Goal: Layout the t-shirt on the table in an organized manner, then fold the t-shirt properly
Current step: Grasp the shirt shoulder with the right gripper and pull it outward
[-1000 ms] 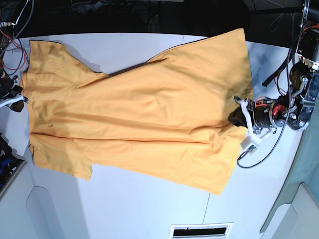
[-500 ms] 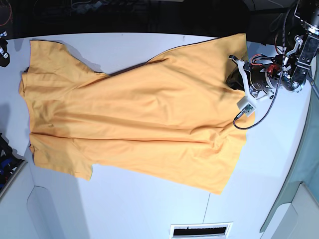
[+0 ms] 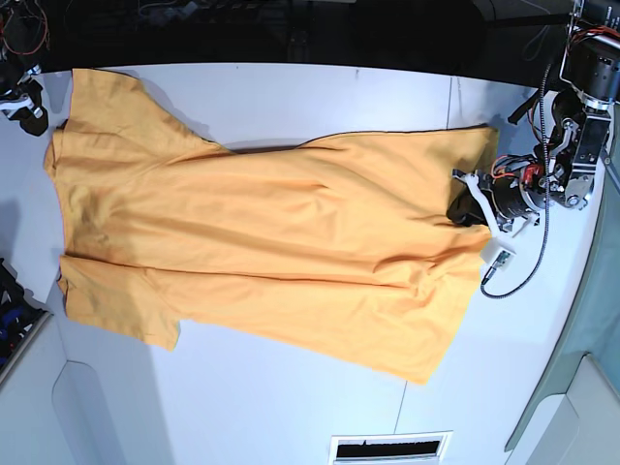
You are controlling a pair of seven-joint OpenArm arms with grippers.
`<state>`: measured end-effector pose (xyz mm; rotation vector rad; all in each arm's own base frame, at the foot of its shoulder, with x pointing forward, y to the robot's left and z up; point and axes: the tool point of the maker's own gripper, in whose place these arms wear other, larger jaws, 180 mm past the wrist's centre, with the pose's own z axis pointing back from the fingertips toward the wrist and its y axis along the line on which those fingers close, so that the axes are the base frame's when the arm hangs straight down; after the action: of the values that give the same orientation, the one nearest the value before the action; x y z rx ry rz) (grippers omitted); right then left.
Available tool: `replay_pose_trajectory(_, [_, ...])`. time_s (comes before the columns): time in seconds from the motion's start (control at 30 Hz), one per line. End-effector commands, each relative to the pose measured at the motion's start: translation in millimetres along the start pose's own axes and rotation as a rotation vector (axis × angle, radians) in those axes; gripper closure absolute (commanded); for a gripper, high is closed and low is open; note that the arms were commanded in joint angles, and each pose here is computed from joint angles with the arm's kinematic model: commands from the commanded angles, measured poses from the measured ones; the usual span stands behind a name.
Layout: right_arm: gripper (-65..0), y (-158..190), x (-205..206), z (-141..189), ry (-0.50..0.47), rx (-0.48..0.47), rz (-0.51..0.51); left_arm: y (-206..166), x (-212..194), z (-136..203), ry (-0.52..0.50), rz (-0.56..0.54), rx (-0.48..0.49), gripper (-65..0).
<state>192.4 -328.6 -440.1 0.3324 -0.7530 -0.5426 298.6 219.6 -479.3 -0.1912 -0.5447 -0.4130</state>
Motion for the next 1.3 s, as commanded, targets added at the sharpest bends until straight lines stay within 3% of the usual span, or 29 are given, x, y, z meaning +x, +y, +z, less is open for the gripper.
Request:
replay_pose_trajectory(0.0, [0.0,6,13,0,-0.029,0.017,0.042,22,-39,5,0.180,-0.031,0.101,-11.9])
replay_pose_trajectory(0.17, [0.0,27,-20,-18,0.090,0.051,0.122,23,-29,3,0.163,-0.034,0.102,-11.9])
replay_pose_trajectory(0.37, [0.0,43,-67,-24,0.165,0.079,0.084,23,-30,3,0.167,-0.034,0.102,-11.9])
replay_pose_trajectory(0.8, [0.0,14,-150,26,0.304,0.020,-0.032,23,-30,3,0.167,-0.034,0.102,-11.9])
replay_pose_trajectory(0.97, [0.0,16,-151,41,0.299,0.033,-0.023,20,-31,4,0.171,-0.050,0.079,-11.9])
replay_pose_trajectory(1.27, [0.0,42,-126,67,0.255,0.068,0.121,29,-37,12,0.199,-0.066,0.078,-11.9])
